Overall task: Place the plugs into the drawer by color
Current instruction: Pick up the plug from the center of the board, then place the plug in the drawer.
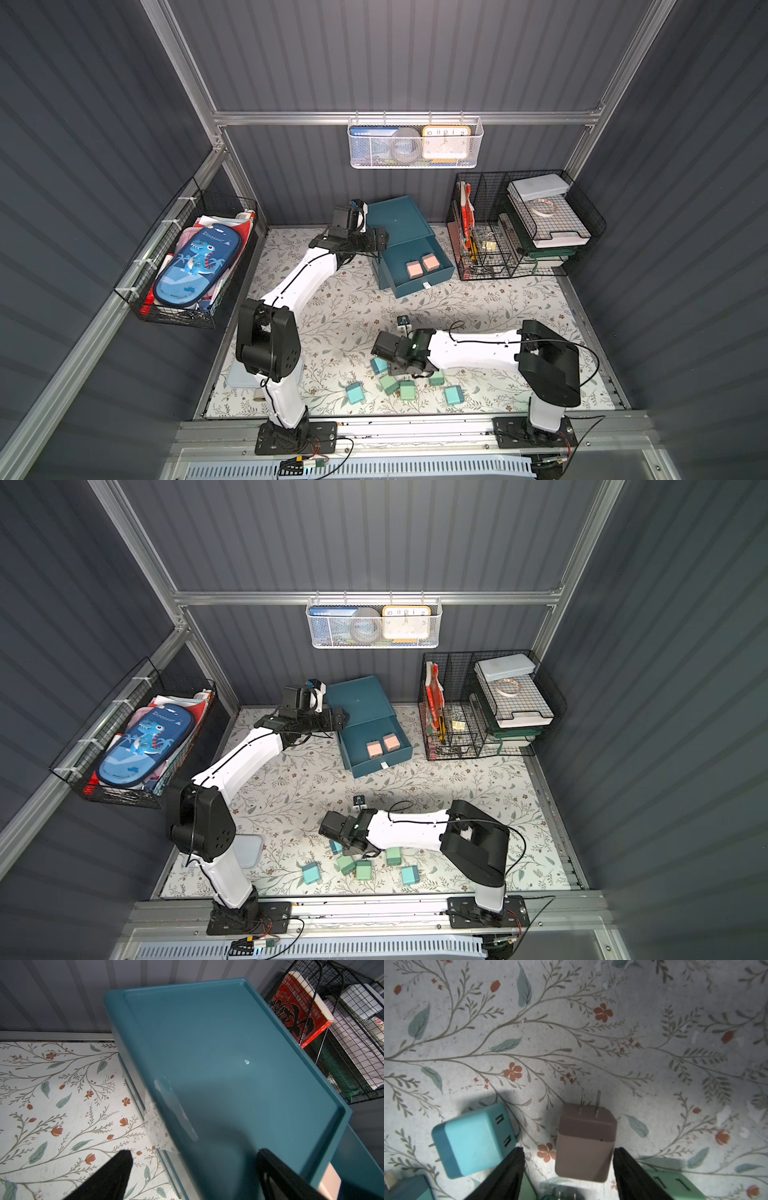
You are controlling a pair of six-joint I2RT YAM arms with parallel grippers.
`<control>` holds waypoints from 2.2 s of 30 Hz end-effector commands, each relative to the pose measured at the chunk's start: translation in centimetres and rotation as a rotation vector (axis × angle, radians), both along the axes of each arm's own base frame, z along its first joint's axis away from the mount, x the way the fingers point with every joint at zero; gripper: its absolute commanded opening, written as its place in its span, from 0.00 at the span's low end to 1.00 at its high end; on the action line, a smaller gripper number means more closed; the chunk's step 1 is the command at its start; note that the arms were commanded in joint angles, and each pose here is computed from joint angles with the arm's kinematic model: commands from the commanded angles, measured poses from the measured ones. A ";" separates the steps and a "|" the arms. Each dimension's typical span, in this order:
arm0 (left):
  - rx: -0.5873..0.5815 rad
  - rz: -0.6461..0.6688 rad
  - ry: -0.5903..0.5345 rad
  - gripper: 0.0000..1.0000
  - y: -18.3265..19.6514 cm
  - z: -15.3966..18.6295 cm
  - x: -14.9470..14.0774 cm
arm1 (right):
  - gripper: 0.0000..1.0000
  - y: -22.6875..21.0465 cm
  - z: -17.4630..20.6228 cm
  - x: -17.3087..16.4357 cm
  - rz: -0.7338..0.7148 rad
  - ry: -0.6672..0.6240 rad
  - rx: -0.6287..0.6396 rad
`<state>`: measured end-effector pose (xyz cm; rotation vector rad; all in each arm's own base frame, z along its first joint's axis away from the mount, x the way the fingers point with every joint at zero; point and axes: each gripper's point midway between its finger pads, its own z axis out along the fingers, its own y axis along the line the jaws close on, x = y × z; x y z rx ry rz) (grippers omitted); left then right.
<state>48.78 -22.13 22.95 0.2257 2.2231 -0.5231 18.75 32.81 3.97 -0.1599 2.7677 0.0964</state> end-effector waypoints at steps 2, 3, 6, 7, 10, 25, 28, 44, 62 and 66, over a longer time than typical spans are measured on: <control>0.068 -0.014 0.108 0.98 0.3 -4.0 -1.0 | 0.70 -1.1 0.1 0.4 -0.032 -0.013 -0.050; 0.067 -0.016 0.107 0.98 0.3 -3.9 -1.0 | 0.70 -1.3 0.1 0.5 -0.038 -0.014 -0.051; 0.067 -0.014 0.112 0.98 0.3 -4.1 -0.9 | 0.69 -1.7 -0.4 0.6 -0.055 -0.007 -0.061; 0.067 -0.015 0.110 0.98 0.2 -4.1 -0.9 | 0.68 -1.8 -0.6 0.6 -0.060 -0.002 -0.064; 0.066 -0.014 0.110 0.98 0.2 -4.1 -0.9 | 0.64 -2.1 -1.3 0.8 -0.068 0.005 -0.076; 0.075 -0.011 0.104 0.98 0.4 -3.9 -0.8 | 0.36 -2.9 0.9 1.3 -0.041 -0.038 -0.046; 0.075 -0.005 0.093 0.98 0.4 -3.5 -0.6 | 0.35 -3.2 3.8 0.7 -0.016 -0.068 -0.007; 0.071 0.011 0.073 0.98 0.8 -2.6 -1.0 | 0.30 -1.6 22.6 11.6 0.291 -0.311 0.097; 0.072 0.009 0.056 0.98 0.7 -2.1 -0.6 | 0.42 1.0 15.5 20.5 0.387 -0.178 0.116; 0.075 0.010 0.057 0.98 0.8 -2.1 -0.6 | 0.49 0.7 15.3 20.9 0.384 -0.166 0.134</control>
